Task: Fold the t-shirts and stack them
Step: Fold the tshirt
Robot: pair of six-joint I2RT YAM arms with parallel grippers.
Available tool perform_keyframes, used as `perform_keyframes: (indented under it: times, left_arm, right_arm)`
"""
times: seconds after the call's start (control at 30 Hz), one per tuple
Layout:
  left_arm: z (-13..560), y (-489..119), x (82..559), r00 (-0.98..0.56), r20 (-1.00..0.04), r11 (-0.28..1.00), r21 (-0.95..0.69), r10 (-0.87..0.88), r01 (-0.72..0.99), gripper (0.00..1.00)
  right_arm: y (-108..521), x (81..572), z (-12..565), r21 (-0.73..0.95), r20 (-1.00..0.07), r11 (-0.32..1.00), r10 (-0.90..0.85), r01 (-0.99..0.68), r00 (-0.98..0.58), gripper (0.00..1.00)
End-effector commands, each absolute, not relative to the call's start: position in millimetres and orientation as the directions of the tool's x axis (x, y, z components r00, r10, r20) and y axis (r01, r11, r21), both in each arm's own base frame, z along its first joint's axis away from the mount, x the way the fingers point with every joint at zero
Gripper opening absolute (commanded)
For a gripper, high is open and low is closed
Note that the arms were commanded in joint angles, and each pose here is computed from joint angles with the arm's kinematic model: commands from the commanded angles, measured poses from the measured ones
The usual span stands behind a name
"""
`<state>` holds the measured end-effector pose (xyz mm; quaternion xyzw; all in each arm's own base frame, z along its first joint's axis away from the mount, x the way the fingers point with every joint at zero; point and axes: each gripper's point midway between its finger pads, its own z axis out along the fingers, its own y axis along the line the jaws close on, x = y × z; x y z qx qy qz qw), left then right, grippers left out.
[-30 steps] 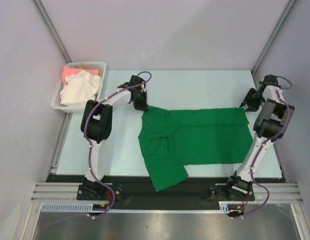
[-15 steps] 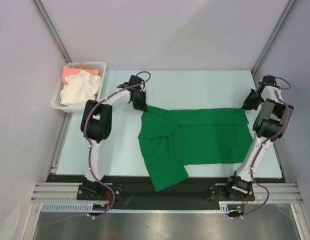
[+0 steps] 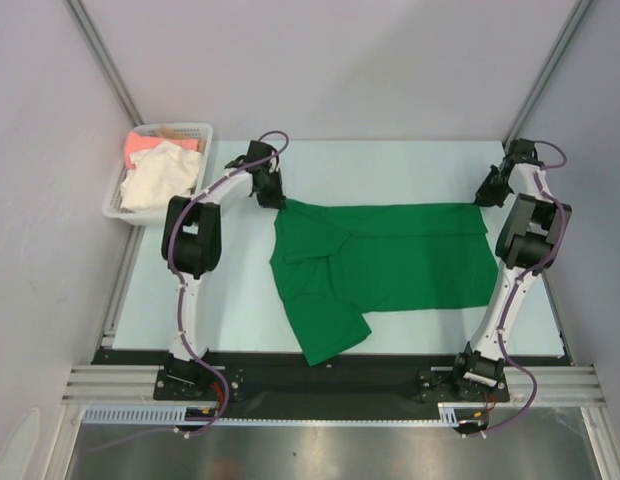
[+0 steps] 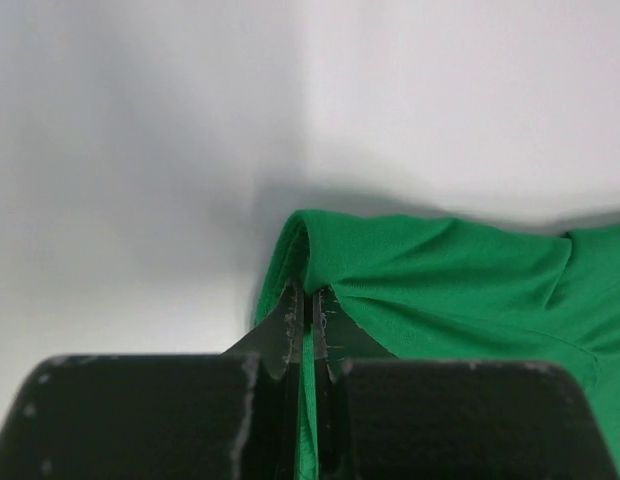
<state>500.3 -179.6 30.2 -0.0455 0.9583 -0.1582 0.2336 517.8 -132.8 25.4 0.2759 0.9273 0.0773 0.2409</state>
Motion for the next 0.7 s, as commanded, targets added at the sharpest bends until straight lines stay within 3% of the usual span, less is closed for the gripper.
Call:
perform_keyframes:
  times: [0.0, 0.27, 0.33, 0.43, 0.47, 0.5, 0.57, 0.67]
  left_arm:
    - [54, -166, 530, -0.827, -0.525, 0.954, -0.296, -0.202, -0.045, 0.00]
    - [66, -165, 546, -0.805, -0.539, 0.940, -0.335, -0.248, -0.066, 0.00]
    - [63, -170, 546, -0.816, -0.519, 0.932, -0.355, -0.256, -0.066, 0.15]
    - [68, -165, 541, -0.815, -0.521, 0.938, -0.336, -0.256, -0.080, 0.41]
    - [70, -163, 540, -0.814, -0.524, 0.942, -0.327, -0.251, -0.079, 0.47]
    - [74, -159, 538, -0.812, -0.534, 0.948, -0.309, -0.237, -0.074, 0.61]
    - [88, -151, 534, -0.802, -0.555, 0.958, -0.278, -0.222, -0.073, 0.69]
    - [111, -141, 518, -0.794, -0.573, 0.968, -0.240, -0.204, -0.075, 0.70]
  right_arm:
    - [-147, 544, 38, 0.266, -0.483, 0.822, 0.566, 0.504, -0.669, 0.00]
    - [-154, 560, 45, 0.265, -0.513, 0.810, 0.578, 0.523, -0.635, 0.00]
    - [-152, 563, 46, 0.254, -0.504, 0.816, 0.570, 0.519, -0.649, 0.01]
    - [-150, 565, 57, 0.249, -0.487, 0.824, 0.561, 0.509, -0.670, 0.37]
    - [-151, 563, 62, 0.241, -0.485, 0.824, 0.560, 0.513, -0.671, 0.45]
    - [-152, 556, 64, 0.228, -0.471, 0.821, 0.564, 0.524, -0.678, 0.54]
    - [-159, 545, 79, 0.195, -0.478, 0.811, 0.570, 0.552, -0.669, 0.71]
    - [-180, 517, 101, 0.108, -0.487, 0.759, 0.604, 0.642, -0.631, 0.82]
